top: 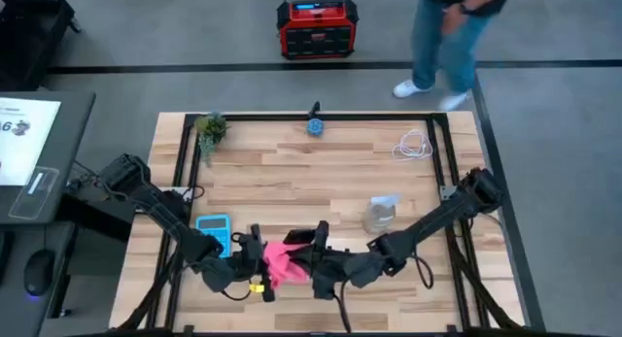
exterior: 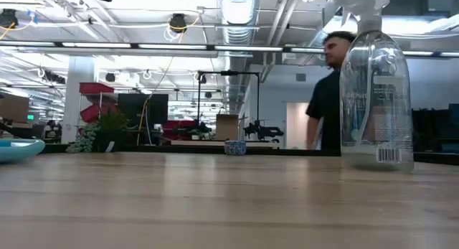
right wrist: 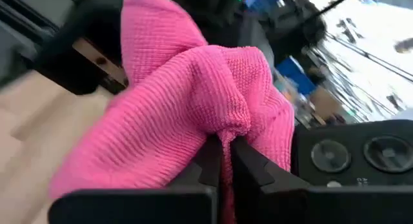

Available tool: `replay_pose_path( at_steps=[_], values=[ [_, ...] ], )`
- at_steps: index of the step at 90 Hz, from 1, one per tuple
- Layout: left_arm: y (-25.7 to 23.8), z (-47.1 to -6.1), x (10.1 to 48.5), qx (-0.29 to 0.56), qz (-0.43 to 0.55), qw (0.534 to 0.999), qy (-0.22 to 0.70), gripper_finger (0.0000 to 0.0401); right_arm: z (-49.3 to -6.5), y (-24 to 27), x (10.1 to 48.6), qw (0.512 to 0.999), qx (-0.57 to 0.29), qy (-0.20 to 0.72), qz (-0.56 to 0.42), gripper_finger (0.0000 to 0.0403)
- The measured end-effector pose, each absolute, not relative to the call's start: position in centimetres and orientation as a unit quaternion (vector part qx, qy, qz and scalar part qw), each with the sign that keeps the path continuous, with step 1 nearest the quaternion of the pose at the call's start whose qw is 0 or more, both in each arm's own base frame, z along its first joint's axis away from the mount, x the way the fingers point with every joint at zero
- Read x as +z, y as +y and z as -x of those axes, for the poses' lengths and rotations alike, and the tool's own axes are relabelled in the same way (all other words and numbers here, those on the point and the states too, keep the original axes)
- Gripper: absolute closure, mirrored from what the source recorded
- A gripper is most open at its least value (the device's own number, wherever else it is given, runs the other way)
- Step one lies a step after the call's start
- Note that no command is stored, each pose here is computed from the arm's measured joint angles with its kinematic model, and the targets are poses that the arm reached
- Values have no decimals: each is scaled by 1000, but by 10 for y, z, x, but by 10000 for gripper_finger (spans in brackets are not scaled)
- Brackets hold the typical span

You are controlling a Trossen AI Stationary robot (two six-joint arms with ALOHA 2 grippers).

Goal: Apply microfiber cloth
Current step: Wipe the back of the black cellphone using pink microfiber cloth

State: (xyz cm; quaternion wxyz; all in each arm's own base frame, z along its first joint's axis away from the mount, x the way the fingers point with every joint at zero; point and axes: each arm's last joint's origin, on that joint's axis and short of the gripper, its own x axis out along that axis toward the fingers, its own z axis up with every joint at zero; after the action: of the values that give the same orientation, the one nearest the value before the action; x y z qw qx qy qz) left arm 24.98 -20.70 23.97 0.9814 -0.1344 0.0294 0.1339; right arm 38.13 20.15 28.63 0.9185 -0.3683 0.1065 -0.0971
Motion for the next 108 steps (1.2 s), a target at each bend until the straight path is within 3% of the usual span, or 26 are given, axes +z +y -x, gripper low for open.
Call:
replay_pose_path(
  at_steps=[25, 50, 71, 82, 96, 108],
  values=[
    [-210, -248, 240, 118, 136, 983, 32, 394, -349, 233, 274, 861, -143, 181, 454, 403],
    [-211, -249, 241, 86, 143, 985, 38, 394, -369, 224, 287, 911, -78, 97, 393, 403],
    [-208, -250, 242, 114, 150, 982, 28, 394, -371, 212, 308, 879, -228, 81, 412, 403],
    [-208, -249, 239, 127, 135, 982, 34, 394, -359, 223, 314, 861, -258, 92, 428, 403],
    [-209, -241, 239, 132, 100, 985, 50, 394, -346, 241, 286, 855, -208, 155, 449, 403],
    [-210, -220, 253, 152, 92, 983, 47, 394, -338, 237, 248, 895, -63, 247, 367, 403]
  ],
)
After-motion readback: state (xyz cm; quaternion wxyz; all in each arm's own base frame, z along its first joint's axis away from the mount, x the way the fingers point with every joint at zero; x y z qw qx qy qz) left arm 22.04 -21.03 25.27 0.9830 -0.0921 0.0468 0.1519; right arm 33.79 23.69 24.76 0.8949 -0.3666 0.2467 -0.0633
